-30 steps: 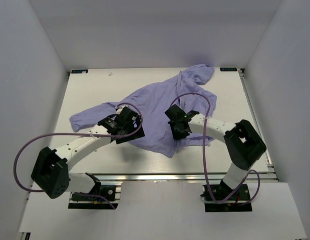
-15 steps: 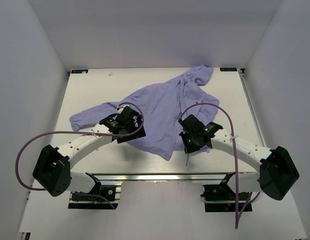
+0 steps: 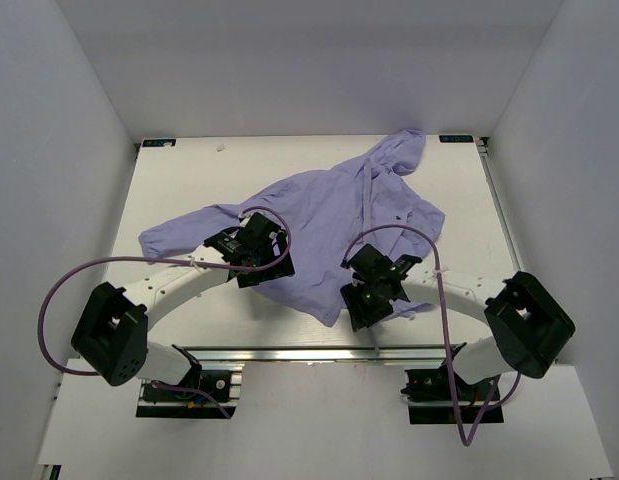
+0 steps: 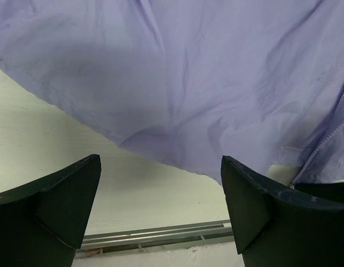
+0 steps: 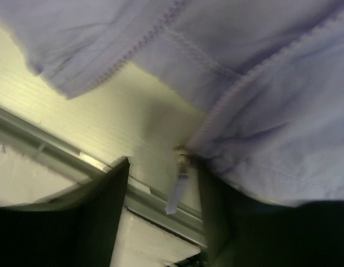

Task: Zip up the jacket

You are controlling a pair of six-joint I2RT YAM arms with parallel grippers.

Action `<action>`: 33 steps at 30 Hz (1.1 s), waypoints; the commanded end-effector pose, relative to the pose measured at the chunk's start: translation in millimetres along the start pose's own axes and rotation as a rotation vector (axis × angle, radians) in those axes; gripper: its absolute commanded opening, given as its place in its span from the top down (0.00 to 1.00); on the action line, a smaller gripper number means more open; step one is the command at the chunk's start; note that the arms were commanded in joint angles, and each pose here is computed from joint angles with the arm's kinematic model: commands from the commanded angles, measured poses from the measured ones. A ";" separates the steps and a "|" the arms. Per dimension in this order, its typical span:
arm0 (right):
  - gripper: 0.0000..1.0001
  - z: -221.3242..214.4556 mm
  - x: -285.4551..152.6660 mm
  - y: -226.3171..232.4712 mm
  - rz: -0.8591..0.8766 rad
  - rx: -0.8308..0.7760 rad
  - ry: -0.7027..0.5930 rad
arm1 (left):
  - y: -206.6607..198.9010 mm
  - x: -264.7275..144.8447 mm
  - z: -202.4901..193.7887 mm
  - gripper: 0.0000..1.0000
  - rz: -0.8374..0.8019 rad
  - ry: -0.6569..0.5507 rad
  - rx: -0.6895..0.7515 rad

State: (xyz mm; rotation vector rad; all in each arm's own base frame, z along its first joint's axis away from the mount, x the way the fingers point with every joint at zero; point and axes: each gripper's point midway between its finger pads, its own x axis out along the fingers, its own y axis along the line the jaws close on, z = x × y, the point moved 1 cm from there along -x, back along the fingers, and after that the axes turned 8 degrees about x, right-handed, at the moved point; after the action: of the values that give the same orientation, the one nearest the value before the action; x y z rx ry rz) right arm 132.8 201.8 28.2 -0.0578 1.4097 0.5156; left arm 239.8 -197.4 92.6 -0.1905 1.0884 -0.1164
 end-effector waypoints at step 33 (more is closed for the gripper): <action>0.42 12.2 -7.5 -28.5 -0.151 0.065 -0.178 | -9.9 -15.0 6.6 0.02 -0.074 -0.034 -0.019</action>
State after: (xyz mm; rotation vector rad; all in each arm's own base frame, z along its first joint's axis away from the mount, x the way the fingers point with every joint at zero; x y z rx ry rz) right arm 153.9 174.9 36.2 -0.0872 1.2411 0.3463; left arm 237.8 -201.3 98.4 -0.2152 1.0801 -0.1467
